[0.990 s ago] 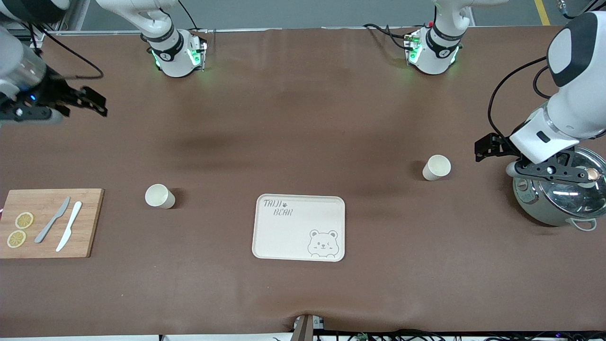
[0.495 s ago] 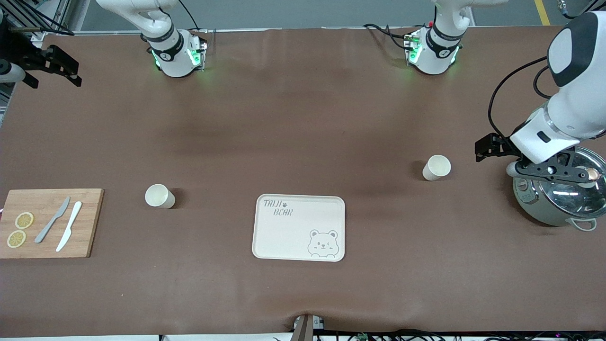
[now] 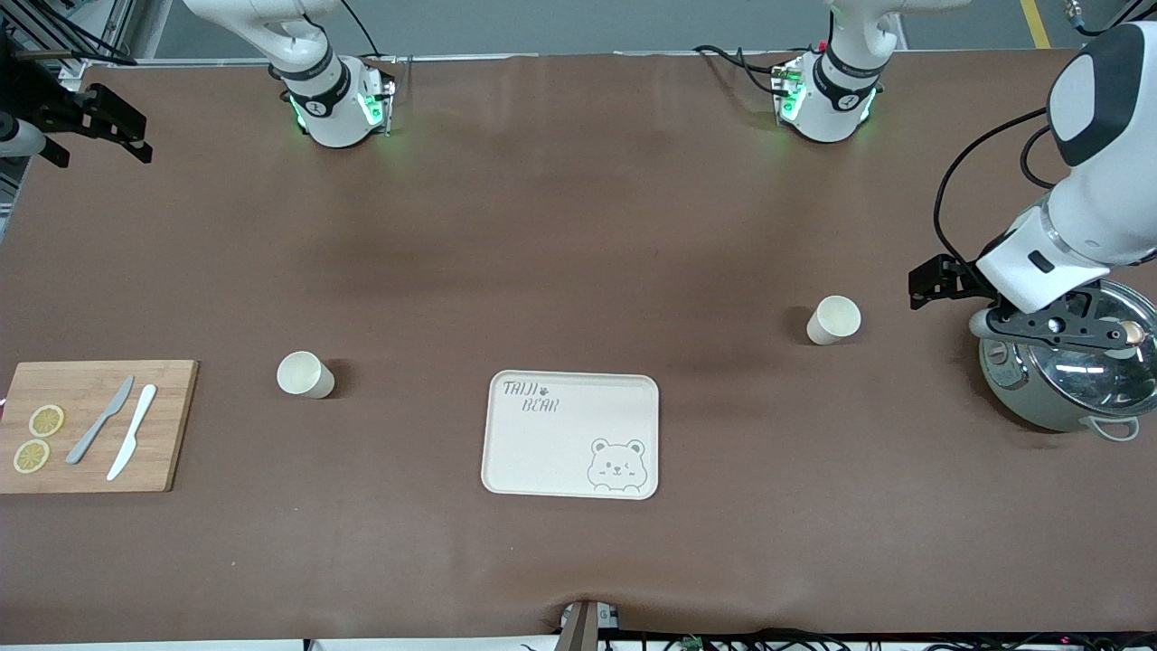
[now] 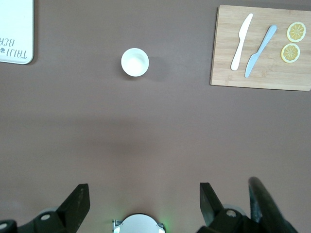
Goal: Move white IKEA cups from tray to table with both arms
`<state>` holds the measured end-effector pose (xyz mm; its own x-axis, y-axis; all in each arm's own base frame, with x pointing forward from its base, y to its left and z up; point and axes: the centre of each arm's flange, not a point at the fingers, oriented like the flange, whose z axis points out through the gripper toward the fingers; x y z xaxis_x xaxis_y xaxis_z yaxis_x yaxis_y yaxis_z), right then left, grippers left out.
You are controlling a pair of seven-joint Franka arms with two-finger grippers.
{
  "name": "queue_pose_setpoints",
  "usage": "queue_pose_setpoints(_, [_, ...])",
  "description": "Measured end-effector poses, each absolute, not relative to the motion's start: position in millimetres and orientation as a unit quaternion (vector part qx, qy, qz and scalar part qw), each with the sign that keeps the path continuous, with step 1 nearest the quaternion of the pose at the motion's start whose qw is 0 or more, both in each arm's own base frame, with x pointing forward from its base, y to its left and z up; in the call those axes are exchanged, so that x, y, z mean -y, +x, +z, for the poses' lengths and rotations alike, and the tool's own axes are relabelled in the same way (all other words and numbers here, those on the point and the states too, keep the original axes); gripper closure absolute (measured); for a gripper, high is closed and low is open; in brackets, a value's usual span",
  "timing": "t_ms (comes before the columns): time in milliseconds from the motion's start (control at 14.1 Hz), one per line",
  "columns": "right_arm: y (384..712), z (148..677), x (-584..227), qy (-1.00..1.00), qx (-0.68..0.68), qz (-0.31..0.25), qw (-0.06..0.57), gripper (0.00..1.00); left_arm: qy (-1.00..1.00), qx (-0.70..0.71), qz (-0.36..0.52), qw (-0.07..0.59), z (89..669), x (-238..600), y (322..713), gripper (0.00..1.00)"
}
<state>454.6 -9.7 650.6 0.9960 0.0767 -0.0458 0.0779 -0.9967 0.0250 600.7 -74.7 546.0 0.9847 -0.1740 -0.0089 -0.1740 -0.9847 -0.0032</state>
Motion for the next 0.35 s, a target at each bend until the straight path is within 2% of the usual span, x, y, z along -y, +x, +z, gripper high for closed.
queue_pose_setpoints(354, [457.1,646.7,9.5,0.999,-0.039,-0.027,0.013,0.0,-0.996,-0.087,0.004,0.002,546.0,73.9,600.9,0.0])
